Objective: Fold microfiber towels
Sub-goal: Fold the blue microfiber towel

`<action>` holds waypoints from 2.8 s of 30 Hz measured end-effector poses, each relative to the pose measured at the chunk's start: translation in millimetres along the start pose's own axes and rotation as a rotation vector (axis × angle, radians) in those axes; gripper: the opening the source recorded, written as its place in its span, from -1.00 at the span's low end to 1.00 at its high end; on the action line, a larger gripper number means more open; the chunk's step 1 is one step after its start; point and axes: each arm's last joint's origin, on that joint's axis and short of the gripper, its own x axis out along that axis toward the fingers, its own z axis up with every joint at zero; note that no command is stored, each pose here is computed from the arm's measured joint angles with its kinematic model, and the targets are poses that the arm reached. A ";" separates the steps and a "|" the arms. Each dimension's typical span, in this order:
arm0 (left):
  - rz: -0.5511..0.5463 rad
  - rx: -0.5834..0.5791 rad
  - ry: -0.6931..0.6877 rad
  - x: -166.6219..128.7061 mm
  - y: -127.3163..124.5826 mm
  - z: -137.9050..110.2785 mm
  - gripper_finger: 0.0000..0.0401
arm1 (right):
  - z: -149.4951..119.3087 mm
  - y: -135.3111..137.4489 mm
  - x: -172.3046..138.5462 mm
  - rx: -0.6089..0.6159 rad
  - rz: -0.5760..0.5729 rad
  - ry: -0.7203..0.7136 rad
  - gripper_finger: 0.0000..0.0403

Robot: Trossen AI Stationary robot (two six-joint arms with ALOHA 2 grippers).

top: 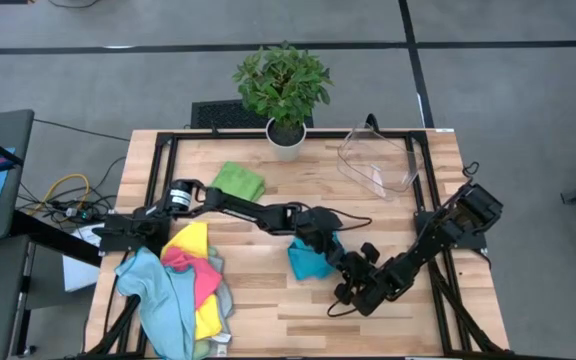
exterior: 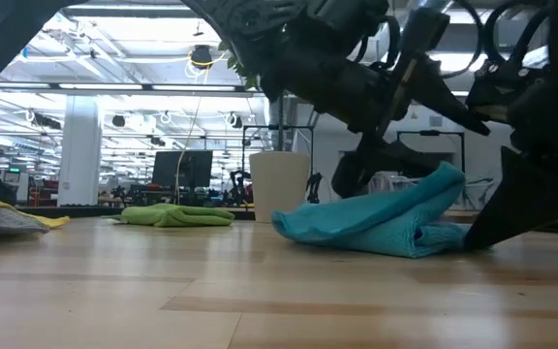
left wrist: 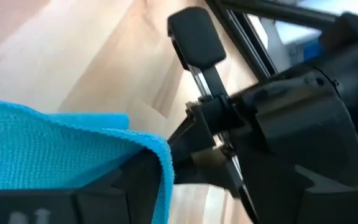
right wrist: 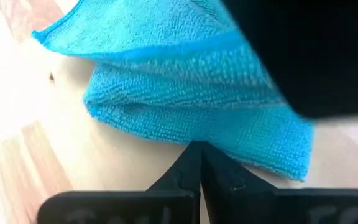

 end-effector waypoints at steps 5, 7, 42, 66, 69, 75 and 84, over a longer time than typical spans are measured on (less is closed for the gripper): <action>-0.052 0.044 0.059 -11.1 -5.4 17.2 0.02 | -0.1 5.0 -6.5 0.000 0.018 -0.029 -0.87; -0.061 0.045 0.074 -12.7 -8.8 21.5 0.01 | -0.3 7.1 -8.5 -0.001 0.022 -0.035 -0.88; 0.114 0.099 0.006 -10.9 -8.3 20.1 0.48 | -7.9 22.3 -23.9 0.090 0.090 -0.089 -0.88; 0.123 0.498 0.645 -91.7 -32.8 -21.9 0.33 | -9.6 26.5 -27.1 0.082 0.127 -0.096 -0.87; 0.073 0.681 0.664 -76.7 -48.2 -49.2 0.35 | -9.6 26.1 -27.0 0.078 0.122 -0.097 -0.88; 0.193 0.945 0.537 -55.1 -66.2 -72.4 0.36 | -9.9 25.5 -26.9 0.091 0.119 -0.095 -0.86; 0.208 0.979 0.424 -38.6 -60.0 -84.8 0.36 | -12.8 26.4 -29.3 0.092 0.129 -0.090 -0.87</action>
